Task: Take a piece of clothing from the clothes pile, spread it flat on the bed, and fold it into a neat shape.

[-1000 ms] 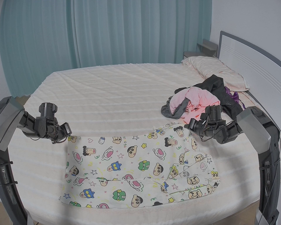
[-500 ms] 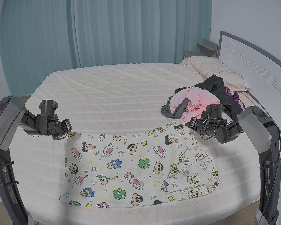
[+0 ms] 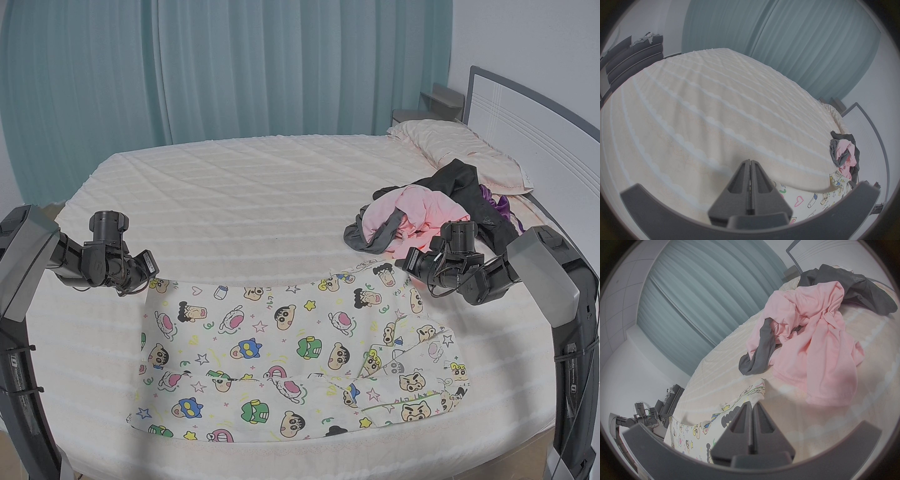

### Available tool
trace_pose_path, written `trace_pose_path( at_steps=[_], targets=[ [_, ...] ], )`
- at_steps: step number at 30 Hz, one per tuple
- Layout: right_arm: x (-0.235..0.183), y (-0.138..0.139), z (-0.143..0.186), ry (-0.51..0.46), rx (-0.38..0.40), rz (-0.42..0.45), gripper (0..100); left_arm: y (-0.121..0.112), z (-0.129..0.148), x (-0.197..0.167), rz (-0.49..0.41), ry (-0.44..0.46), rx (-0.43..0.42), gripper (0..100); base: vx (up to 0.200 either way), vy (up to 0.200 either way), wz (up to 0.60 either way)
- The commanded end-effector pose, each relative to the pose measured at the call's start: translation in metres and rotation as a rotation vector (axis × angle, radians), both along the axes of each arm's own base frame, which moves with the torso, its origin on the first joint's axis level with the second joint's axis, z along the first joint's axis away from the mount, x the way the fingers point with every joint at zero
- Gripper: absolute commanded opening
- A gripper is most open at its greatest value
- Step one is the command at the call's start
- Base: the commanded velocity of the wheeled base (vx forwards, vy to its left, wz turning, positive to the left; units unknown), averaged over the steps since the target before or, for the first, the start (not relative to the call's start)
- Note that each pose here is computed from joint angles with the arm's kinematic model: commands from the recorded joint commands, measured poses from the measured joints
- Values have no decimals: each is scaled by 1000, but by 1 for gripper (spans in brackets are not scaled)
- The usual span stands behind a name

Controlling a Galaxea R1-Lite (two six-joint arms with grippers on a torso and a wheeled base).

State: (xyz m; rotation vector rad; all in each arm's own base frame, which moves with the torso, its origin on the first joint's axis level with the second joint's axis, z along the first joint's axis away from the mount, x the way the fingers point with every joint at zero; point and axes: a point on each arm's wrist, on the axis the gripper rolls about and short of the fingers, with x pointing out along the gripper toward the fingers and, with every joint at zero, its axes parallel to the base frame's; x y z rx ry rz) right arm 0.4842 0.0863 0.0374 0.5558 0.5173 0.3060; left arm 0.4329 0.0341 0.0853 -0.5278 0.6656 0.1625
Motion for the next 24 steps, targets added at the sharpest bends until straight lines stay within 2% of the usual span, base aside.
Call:
trace_pose_path(
  at_steps=[1, 11, 15, 19, 20, 24],
  targets=[
    [-1, 0, 2, -1, 1, 0, 0, -3, -1, 1, -5, 3, -3, 0, 0, 0, 0],
    [-13, -7, 23, -20, -14, -2, 0, -2, 9, -9, -7, 0, -1, 0, 0, 0, 0],
    [-22, -4, 23, -29, -75, 31, 0, 4, 22, -15, 11, -26, -3, 0, 0, 0, 0],
    [-26, -5, 25, -32, -98, 40, 0, 5, 20, -21, 12, -11, -1, 0, 0, 0, 0],
    [-30, -6, 25, -37, -135, 35, 0, 4, 18, -28, 7, 7, 1, 0, 0, 0, 0],
    [-33, -8, 25, -51, -166, 37, 0, 4, 17, -35, 4, 19, 0, 0, 0, 0, 0]
  ],
)
